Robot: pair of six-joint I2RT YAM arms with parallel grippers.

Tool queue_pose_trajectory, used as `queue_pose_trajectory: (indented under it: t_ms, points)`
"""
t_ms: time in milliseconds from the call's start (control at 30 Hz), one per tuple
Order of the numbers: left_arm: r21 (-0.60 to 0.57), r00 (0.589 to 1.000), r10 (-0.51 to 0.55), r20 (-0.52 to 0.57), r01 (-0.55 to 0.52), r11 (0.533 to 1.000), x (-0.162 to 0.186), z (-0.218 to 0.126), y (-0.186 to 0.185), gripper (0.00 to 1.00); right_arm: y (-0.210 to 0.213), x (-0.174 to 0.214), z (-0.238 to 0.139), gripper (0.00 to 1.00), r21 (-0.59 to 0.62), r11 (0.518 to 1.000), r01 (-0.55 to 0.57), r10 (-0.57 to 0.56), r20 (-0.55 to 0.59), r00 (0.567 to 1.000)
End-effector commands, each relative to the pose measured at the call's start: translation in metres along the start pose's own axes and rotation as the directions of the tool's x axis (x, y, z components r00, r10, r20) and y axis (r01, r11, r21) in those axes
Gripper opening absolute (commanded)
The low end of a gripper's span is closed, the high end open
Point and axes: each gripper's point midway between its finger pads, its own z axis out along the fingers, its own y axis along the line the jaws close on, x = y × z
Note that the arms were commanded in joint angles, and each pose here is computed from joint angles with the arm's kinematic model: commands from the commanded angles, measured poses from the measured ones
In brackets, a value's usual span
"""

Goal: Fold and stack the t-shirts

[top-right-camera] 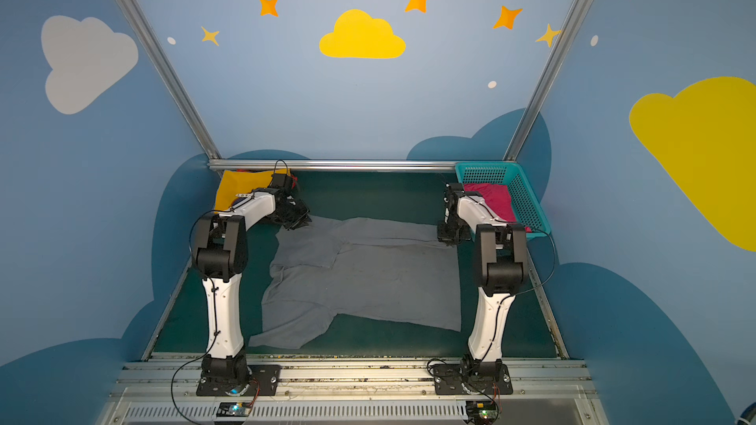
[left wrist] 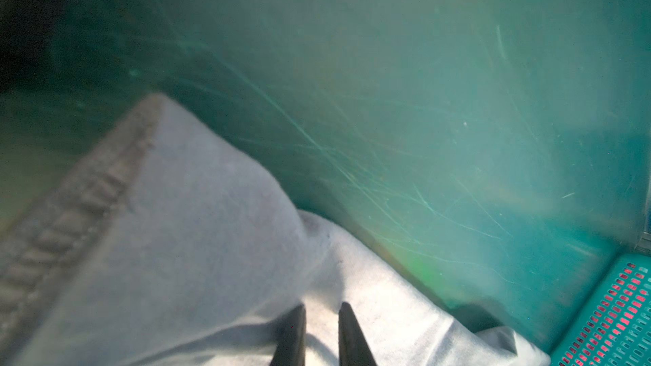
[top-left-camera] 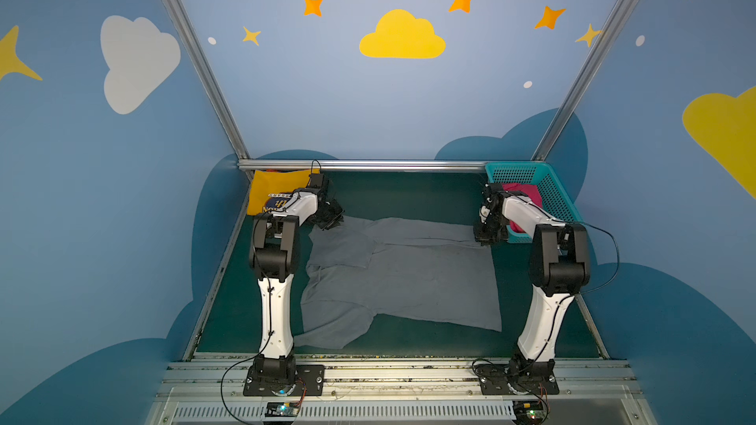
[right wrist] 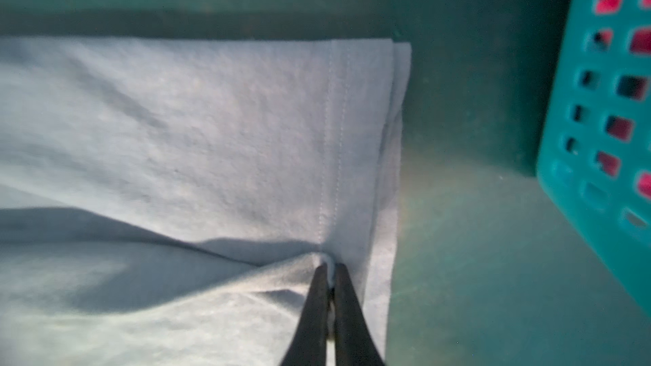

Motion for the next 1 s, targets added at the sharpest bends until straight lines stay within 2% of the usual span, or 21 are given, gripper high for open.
queue_pose_trajectory:
  t_ms: [0,267,433,500,600,700,800,967]
  points:
    - [-0.24,0.993,-0.092,-0.077,0.071,0.968,0.021,0.031,0.074,0.2,-0.011,-0.001,-0.017,0.17,0.057,0.998,-0.014,0.011,0.049,0.999]
    - [-0.24,0.993,-0.094,-0.072,0.074,0.968,0.02,0.028,0.073,0.2,-0.008,-0.002,-0.038,0.32,0.065,0.997,-0.03,0.024,0.097,0.995]
    - [-0.236,0.993,-0.093,-0.073,0.073,0.969,0.021,0.026,0.071,0.2,0.032,-0.021,-0.048,0.39,-0.092,0.996,-0.007,0.022,0.159,0.987]
    - [-0.235,0.993,-0.094,-0.076,0.074,0.969,0.023,0.026,0.071,0.2,0.048,-0.028,-0.043,0.39,-0.152,0.988,0.001,0.021,0.14,0.99]
    - [-0.234,0.992,-0.101,-0.073,0.081,0.969,0.023,0.027,0.071,0.2,0.072,-0.029,-0.029,0.32,-0.198,0.98,0.027,-0.012,0.08,0.997]
    - [-0.232,0.991,-0.107,-0.078,0.087,0.969,0.023,0.029,0.071,0.2,0.084,-0.019,-0.01,0.29,-0.196,0.98,0.034,-0.031,0.022,0.999]
    - [-0.236,0.989,-0.119,-0.083,0.096,0.967,0.025,0.031,0.072,0.19,0.082,-0.008,0.009,0.29,-0.18,0.984,-0.001,-0.005,-0.033,0.999]
    - [-0.242,0.986,-0.139,-0.097,0.112,0.964,0.029,0.035,0.075,0.18,0.077,-0.001,0.036,0.22,-0.144,0.989,-0.044,0.026,-0.123,0.992]
